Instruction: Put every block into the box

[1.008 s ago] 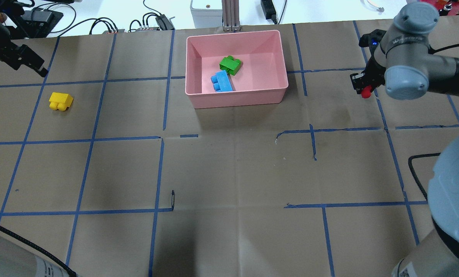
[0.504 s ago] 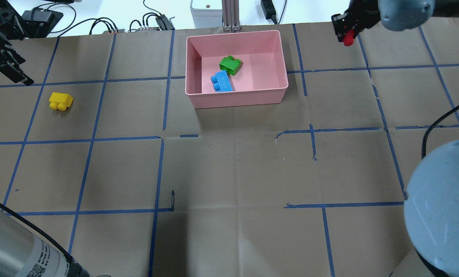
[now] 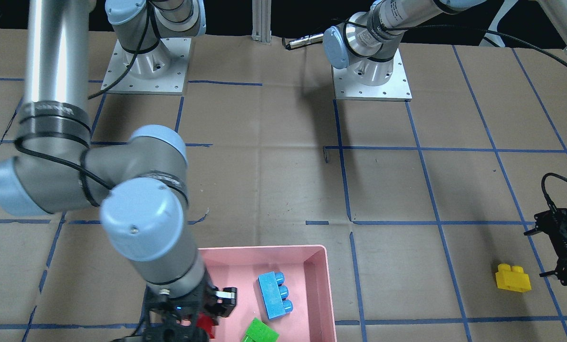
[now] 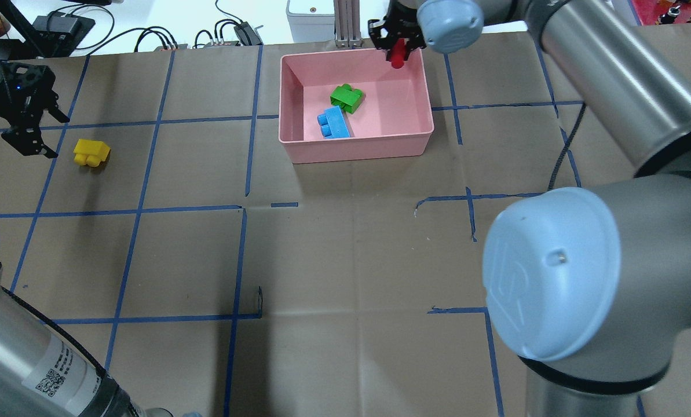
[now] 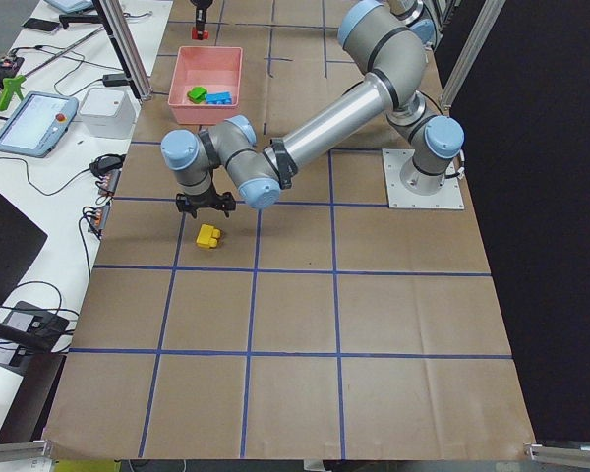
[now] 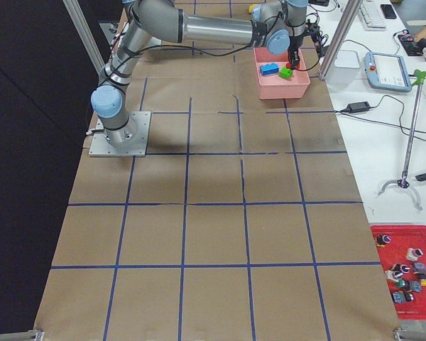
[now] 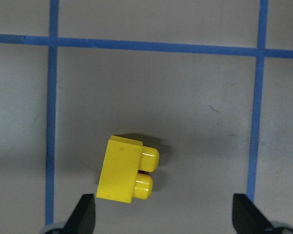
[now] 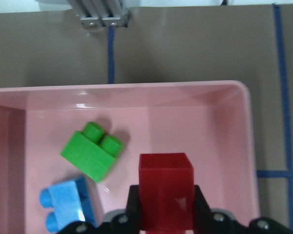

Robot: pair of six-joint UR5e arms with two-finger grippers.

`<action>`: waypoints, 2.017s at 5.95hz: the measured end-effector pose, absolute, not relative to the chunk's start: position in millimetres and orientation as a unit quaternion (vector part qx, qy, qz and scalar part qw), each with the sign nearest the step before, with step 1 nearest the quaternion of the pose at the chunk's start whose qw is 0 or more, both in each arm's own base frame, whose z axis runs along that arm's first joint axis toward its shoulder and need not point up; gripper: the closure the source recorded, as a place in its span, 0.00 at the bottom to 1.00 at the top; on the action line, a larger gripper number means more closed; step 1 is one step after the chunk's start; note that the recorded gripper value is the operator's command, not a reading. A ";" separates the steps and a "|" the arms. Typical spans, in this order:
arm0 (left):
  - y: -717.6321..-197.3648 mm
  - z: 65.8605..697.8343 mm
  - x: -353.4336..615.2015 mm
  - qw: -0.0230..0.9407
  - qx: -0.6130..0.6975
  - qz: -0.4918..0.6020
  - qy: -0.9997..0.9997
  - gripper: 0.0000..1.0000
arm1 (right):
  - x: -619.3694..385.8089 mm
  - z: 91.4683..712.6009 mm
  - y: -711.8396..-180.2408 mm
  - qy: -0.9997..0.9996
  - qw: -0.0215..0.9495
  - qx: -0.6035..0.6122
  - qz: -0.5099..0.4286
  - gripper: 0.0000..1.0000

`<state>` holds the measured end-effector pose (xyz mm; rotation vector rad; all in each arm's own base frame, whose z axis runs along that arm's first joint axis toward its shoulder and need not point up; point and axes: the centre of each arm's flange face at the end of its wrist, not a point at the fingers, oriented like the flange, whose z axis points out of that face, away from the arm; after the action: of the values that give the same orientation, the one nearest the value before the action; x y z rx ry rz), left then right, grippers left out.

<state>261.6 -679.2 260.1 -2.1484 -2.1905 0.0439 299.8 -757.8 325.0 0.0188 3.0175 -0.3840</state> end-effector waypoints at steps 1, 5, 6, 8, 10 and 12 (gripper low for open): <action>-679.7 233.7 269.6 0.029 -0.702 0.019 -0.711 0.04 | 340.1 300.4 -758.5 0.989 0.065 0.031 -0.127 0.01; -680.8 196.3 257.3 -0.017 -0.713 0.034 -0.700 0.04 | 360.6 289.8 -750.0 0.990 0.069 0.044 -0.116 0.00; -674.5 186.1 252.0 -0.022 -0.715 0.035 -0.698 0.04 | 357.8 291.5 -749.8 0.990 0.067 0.044 -0.115 0.00; -665.9 177.6 246.3 -0.027 -0.717 0.036 -0.696 0.05 | 322.8 350.9 -733.0 0.995 0.044 -0.009 -0.085 0.00; -665.6 175.9 247.8 -0.029 -0.718 0.036 -0.695 0.14 | 266.2 454.5 -668.7 0.996 -0.001 -0.049 -0.068 0.00; -667.0 175.9 250.2 -0.031 -0.719 0.036 -0.693 0.37 | 205.8 472.3 -537.1 0.998 -0.016 -0.031 -0.058 0.00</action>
<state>250.2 -667.0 175.9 -2.3036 -2.2223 0.1160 205.8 -537.1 472.3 -0.1000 3.1673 -0.1828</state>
